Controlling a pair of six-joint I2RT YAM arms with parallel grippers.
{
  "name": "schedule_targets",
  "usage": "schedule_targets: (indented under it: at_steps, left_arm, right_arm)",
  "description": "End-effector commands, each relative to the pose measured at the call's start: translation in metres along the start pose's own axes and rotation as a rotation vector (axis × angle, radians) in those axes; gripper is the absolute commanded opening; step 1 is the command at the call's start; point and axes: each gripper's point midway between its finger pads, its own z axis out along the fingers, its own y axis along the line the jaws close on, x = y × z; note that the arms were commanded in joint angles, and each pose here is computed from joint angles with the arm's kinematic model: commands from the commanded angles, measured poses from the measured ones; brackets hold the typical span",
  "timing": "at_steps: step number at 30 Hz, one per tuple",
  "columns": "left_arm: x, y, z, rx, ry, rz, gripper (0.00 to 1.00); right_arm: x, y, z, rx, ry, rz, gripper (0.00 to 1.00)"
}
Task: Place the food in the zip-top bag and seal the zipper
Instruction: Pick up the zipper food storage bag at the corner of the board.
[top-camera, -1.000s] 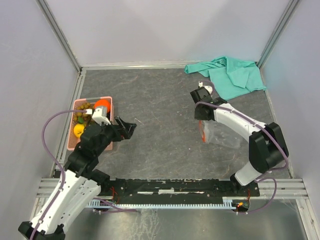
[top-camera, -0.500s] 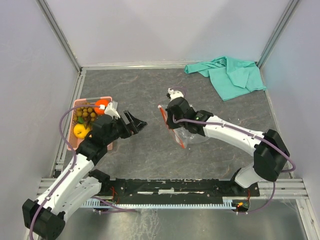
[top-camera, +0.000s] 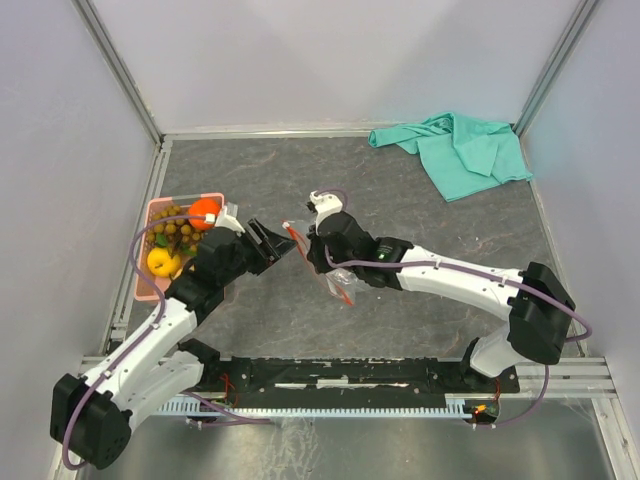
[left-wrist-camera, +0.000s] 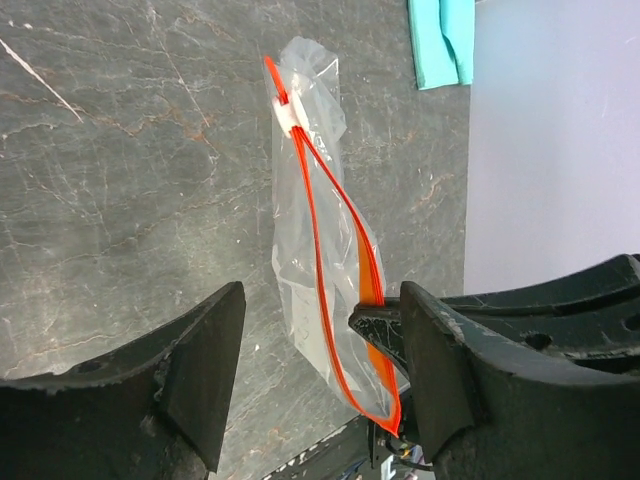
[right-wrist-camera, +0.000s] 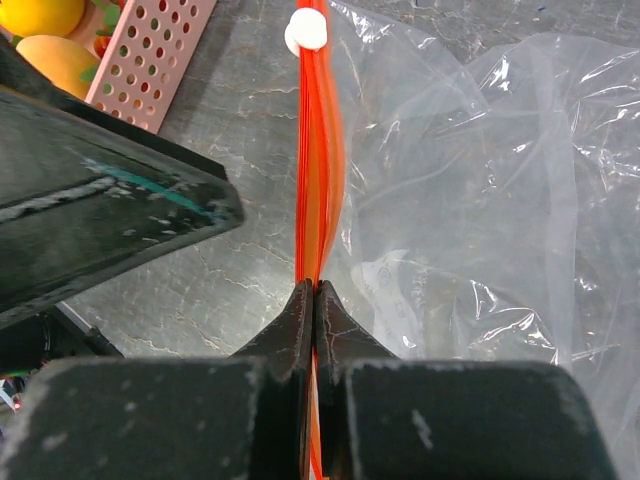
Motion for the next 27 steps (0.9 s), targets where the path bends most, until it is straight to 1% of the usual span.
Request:
schedule_targets:
  at_steps: [1, 13, 16, 20, 24, 25, 27]
  left_arm:
    - [-0.003, -0.011, 0.007, 0.037, -0.031, -0.067, 0.67]
    - [0.015, -0.005, 0.024, 0.013, 0.007, -0.06, 0.38]
    - [0.018, -0.001, 0.027, -0.003, 0.013, -0.054, 0.35]
    - [0.023, 0.004, 0.031, -0.025, 0.025, -0.047, 0.34]
    - [0.029, 0.007, 0.033, -0.041, 0.036, -0.036, 0.32]
    - [0.029, 0.008, 0.034, -0.043, 0.035, -0.03, 0.31]
    - [0.031, 0.009, 0.034, -0.047, 0.038, -0.018, 0.24]
  right_arm:
    - [-0.042, 0.025, -0.015, -0.06, -0.138, 0.006, 0.02]
    - [-0.036, 0.041, -0.016, -0.091, -0.143, 0.0, 0.02]
    - [-0.035, 0.043, -0.017, -0.094, -0.143, -0.004, 0.02]
    - [-0.032, 0.044, -0.016, -0.088, -0.14, -0.019, 0.02]
    - [-0.029, 0.033, -0.014, -0.034, -0.131, -0.04, 0.03]
    - [-0.028, 0.031, -0.014, -0.027, -0.126, -0.049, 0.03]
    - [-0.027, 0.029, -0.014, -0.02, -0.122, -0.058, 0.05]
